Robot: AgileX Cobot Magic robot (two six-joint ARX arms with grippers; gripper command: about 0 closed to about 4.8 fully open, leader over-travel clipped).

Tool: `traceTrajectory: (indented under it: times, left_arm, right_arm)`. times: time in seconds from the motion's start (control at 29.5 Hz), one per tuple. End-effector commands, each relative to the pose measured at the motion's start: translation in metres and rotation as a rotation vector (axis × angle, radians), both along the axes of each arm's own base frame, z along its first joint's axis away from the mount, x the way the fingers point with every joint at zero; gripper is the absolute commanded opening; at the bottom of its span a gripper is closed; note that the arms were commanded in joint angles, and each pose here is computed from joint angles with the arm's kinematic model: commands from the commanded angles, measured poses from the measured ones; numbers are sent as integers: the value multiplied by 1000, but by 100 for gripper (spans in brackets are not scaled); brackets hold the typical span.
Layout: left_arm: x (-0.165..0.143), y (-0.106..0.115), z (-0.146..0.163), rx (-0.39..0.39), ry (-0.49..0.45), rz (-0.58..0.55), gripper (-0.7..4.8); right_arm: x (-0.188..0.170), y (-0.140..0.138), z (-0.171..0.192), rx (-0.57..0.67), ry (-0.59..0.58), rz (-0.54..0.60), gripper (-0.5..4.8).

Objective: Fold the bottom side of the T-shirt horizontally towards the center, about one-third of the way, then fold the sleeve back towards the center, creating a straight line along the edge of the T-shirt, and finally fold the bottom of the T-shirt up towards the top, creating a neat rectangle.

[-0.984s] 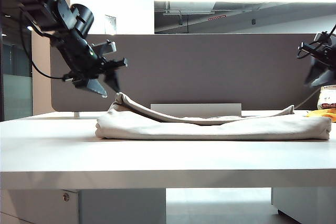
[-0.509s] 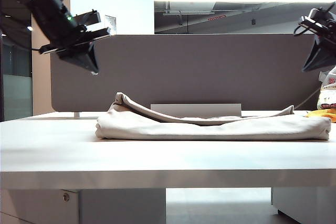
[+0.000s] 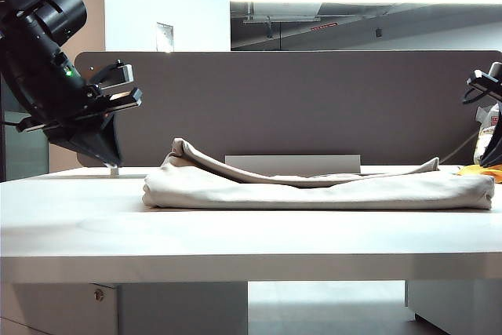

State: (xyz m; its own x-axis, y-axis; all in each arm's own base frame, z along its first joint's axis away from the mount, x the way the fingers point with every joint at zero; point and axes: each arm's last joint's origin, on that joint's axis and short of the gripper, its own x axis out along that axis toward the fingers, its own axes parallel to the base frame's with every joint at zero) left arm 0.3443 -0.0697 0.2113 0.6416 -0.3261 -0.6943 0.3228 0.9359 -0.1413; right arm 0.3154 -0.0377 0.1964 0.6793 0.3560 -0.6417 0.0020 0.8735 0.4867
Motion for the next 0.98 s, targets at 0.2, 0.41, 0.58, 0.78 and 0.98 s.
traceTrajectory:
  times: [0.2,0.41,0.58,0.78,0.98]
  left_arm:
    - [-5,0,2,-9,24,-18,25]
    - [-31,5,10,-53,-44,15,21]
    - [-69,11,17,-98,-112,41,21]
    - [-103,18,17,-101,-150,47,21]
    - [-110,19,15,-129,-136,58,20]
  right_arm:
    - [-5,-2,8,13,-20,-5,12]
    - [-30,3,23,-13,-147,0,-6]
    - [-54,8,30,-13,-206,14,-6]
    - [-74,16,24,-2,-217,42,-6]
    - [-79,17,18,24,-181,41,-6]
